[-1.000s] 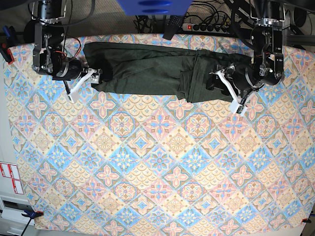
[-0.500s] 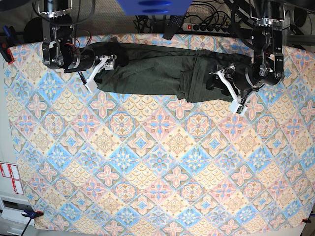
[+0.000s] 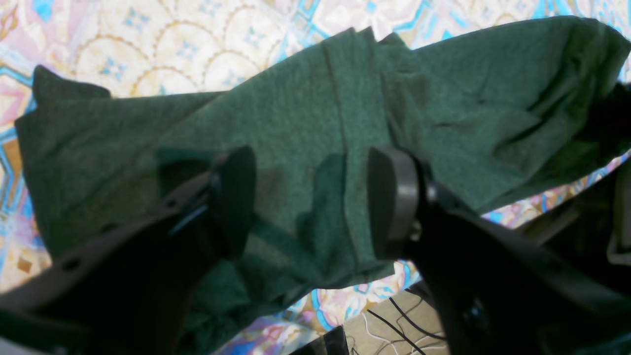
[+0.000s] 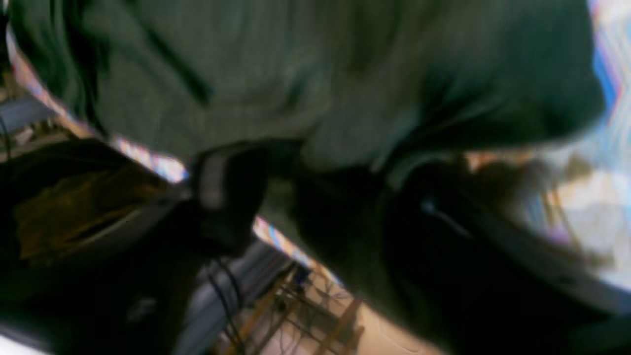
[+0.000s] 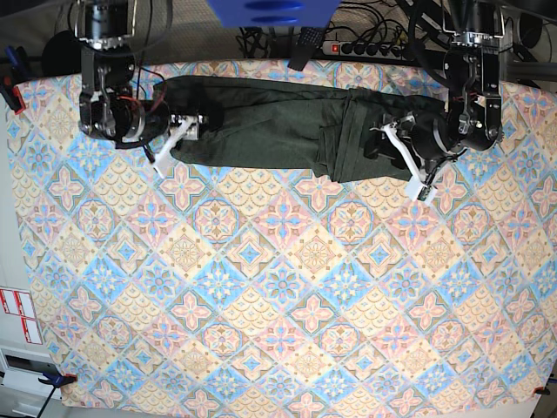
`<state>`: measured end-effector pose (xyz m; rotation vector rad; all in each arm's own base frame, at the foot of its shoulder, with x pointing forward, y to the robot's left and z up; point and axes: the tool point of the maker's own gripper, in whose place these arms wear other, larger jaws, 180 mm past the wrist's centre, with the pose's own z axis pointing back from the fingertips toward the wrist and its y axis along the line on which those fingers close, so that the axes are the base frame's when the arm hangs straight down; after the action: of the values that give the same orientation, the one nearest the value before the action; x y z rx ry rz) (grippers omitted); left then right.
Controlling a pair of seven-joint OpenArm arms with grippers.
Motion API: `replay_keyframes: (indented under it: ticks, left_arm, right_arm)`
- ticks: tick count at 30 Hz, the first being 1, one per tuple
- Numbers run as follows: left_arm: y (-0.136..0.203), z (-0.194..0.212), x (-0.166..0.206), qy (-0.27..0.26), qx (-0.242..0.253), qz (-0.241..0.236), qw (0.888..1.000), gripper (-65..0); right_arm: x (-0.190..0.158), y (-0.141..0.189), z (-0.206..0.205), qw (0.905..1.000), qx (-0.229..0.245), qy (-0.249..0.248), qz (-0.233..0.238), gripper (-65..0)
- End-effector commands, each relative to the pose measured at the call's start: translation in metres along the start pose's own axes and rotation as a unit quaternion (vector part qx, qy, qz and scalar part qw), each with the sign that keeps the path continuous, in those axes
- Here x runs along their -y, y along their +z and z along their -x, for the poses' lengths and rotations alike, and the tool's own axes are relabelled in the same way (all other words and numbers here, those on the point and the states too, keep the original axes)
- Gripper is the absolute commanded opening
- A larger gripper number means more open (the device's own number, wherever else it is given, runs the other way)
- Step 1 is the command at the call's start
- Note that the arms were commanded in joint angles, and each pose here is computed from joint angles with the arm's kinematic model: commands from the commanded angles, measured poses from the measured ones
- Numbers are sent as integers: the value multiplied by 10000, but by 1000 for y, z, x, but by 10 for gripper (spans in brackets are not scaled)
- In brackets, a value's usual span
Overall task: Fold the T-shirt properly
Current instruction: 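Grasp the strip's other end with the right gripper and fold it inward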
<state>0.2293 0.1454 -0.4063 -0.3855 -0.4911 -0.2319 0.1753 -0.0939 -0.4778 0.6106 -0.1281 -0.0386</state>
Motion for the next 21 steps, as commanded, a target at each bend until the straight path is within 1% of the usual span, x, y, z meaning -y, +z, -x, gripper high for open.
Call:
replay_keyframes:
  ticks: [1,4,5,8,10,11,13,18,21]
  left_arm:
    - [5,-12,1,-85,199,31,9998,-318]
    - [5,-12,1,-81,203,26,9998,-318]
    - [5,-13,1,-77,207,20,9998,-318]
    - [5,-13,0,-69,214,10,9997,-318]
    - [5,-13,0,-69,230,10,9997,-318]
    - [6,-16,0,-72,298,9,9995,-318]
    - [6,-22,-1,-77,441,5,9990,-318]
    - [7,-24,-1,-82,515,6,9986,-318]
    - [7,-30,-1,-108,571,-1,9983,-318]
  right_arm:
    - [-19,-16,15,9992,-172,-101,-342,-343]
    - [-20,-22,20,9987,-247,-212,-392,-441]
    - [-20,-23,19,9987,-210,-240,-402,-484]
    - [-16,-21,8,9988,84,-309,-371,-578]
    - [-11,-18,3,9985,221,-381,-338,-620]
    - [-9,-15,0,9982,296,-416,-319,-630]
    - [-2,-9,-6,9974,436,-514,-270,-631]
    - [16,6,-17,9945,734,-732,-134,-632]
    - [19,14,-39,9924,973,-738,-123,-632]
